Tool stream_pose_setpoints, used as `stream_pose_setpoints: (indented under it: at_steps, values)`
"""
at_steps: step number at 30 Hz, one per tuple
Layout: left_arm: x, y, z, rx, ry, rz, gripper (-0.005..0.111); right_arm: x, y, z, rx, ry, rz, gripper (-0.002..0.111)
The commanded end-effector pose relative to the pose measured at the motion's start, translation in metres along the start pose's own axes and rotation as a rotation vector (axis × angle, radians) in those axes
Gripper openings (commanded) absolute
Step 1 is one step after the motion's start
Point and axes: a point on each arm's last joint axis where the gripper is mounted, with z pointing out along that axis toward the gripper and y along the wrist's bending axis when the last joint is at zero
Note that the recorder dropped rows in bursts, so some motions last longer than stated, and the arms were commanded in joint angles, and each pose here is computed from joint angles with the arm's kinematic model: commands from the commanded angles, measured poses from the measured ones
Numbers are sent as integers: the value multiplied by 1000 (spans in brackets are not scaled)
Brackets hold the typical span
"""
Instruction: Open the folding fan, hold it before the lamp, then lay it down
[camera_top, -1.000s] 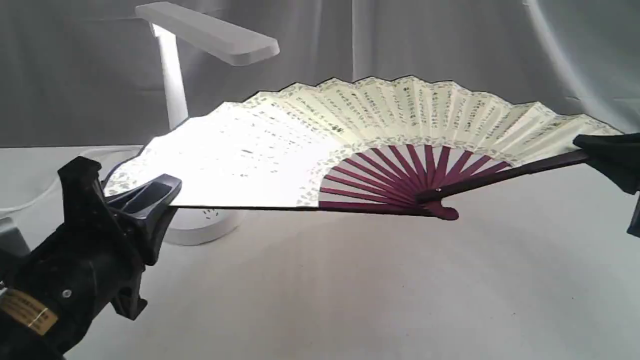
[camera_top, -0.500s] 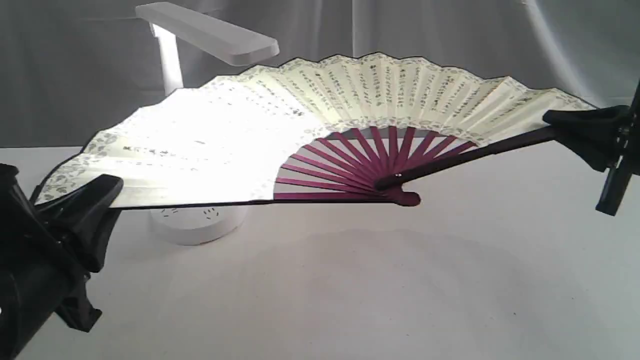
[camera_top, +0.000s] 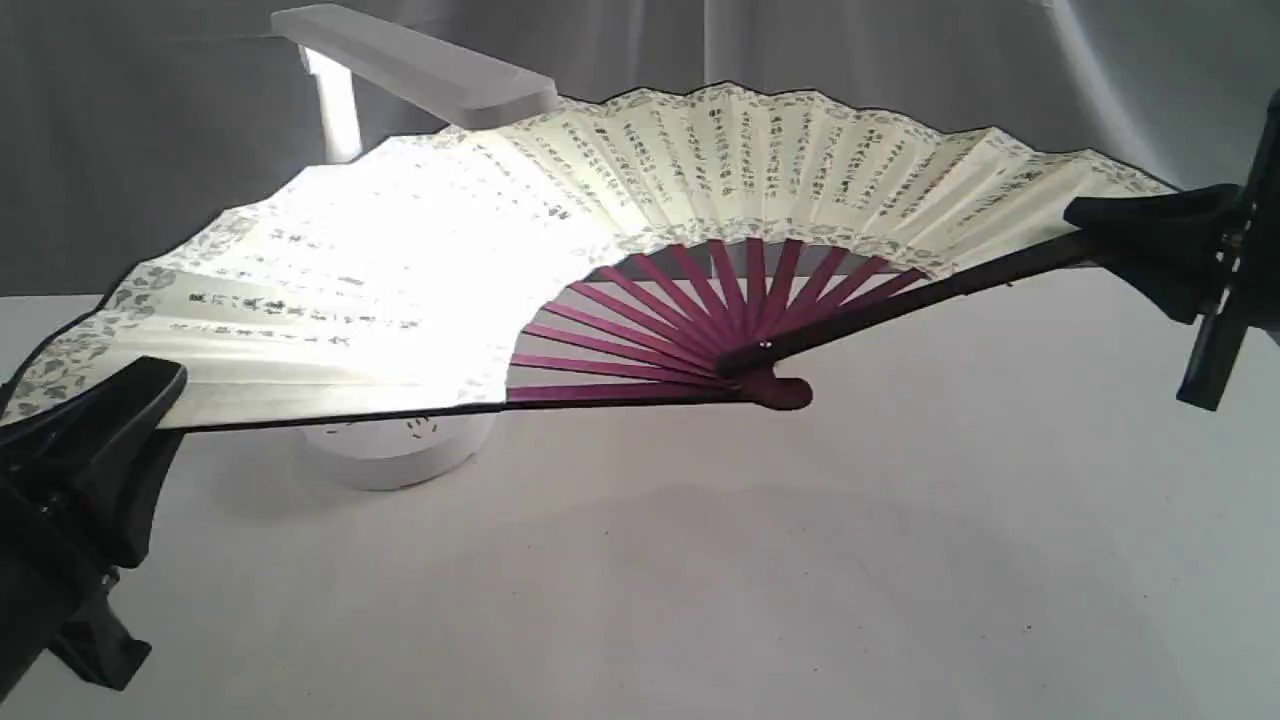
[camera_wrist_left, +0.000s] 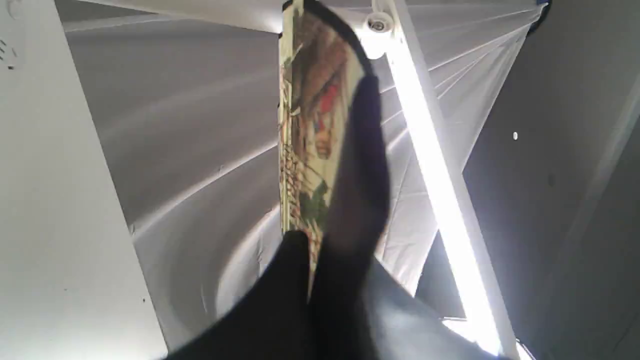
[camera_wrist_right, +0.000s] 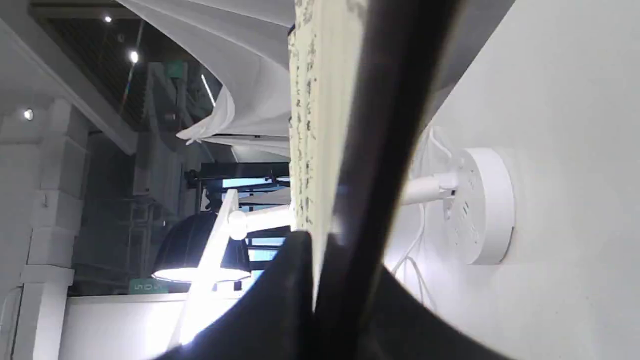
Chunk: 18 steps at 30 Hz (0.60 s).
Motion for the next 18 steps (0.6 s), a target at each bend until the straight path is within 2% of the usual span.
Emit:
stream_pose_setpoints:
  at_steps: [1,10,18]
  values:
    - [-24,-10,-7,113,-221,-126,0,-12,-2,-9,40,-104,-40,0]
    - [-23,-10,-6,114,-219,-129,0,-9,10,-11,29,-108,-68,0]
    - [-24,-10,-7,120,-218,-182,0,-8,18,-13,22,-113,-62,0]
